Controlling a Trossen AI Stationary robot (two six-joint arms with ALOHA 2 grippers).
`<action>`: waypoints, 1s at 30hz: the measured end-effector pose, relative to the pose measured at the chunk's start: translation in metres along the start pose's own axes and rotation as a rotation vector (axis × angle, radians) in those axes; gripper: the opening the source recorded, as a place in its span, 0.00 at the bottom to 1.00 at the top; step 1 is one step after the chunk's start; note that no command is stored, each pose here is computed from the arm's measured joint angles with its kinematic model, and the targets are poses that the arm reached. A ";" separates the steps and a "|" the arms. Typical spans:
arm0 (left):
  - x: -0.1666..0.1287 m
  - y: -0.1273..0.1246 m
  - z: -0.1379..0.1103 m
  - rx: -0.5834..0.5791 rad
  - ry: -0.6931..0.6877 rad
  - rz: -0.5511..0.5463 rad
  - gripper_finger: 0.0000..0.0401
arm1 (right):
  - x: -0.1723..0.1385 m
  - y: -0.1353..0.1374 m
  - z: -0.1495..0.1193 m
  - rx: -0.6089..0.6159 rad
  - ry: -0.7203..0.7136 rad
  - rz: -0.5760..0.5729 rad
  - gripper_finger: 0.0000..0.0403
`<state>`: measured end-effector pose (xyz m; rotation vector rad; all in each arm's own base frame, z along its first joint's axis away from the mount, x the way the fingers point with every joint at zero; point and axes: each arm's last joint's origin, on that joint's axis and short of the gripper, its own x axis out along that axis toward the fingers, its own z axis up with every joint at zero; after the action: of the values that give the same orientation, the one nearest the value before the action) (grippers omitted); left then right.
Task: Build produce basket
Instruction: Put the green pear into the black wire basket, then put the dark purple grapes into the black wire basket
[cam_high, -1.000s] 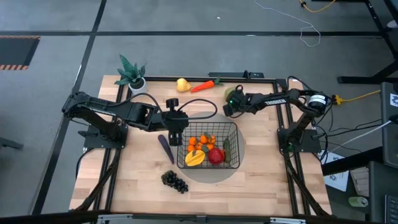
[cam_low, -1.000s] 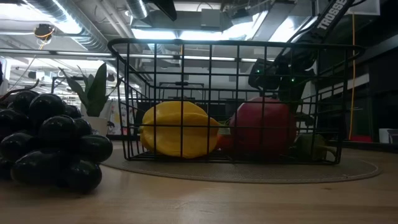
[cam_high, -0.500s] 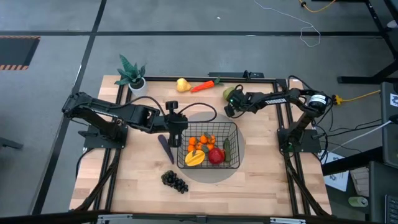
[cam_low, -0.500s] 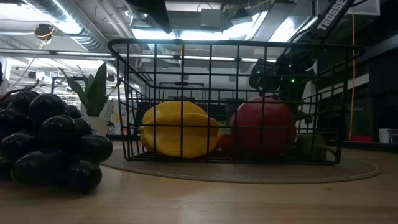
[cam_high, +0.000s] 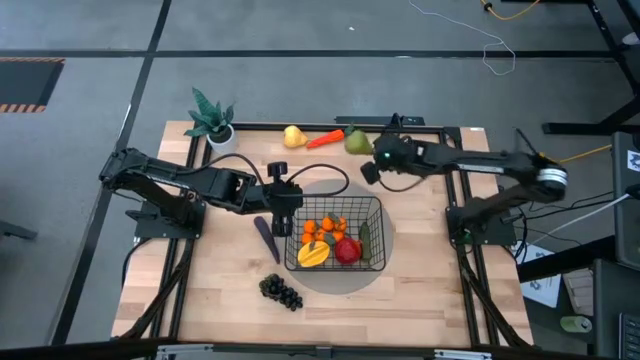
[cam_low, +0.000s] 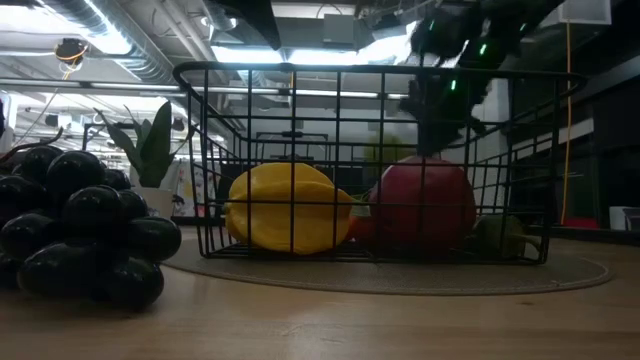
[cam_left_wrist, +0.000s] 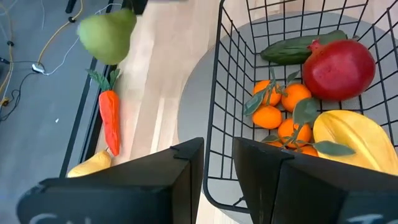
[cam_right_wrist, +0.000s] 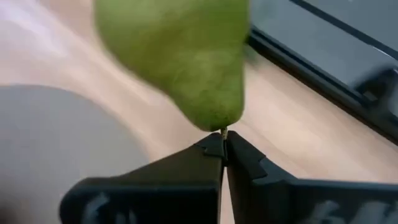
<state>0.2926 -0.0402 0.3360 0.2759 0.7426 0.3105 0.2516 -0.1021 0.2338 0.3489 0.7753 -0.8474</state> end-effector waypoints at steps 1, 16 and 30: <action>0.000 0.000 0.000 0.000 0.000 0.000 0.19 | -0.011 0.003 0.002 -0.001 -0.025 0.048 0.00; 0.000 0.000 0.002 -0.012 -0.016 0.000 0.19 | -0.103 0.067 -0.034 -0.214 -0.014 0.669 0.00; -0.001 0.000 0.003 -0.021 -0.031 0.000 0.19 | -0.102 0.087 -0.040 -0.241 -0.047 0.719 0.25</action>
<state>0.2944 -0.0405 0.3387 0.2606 0.7082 0.3134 0.2582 0.0298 0.2802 0.3566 0.6327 -0.0850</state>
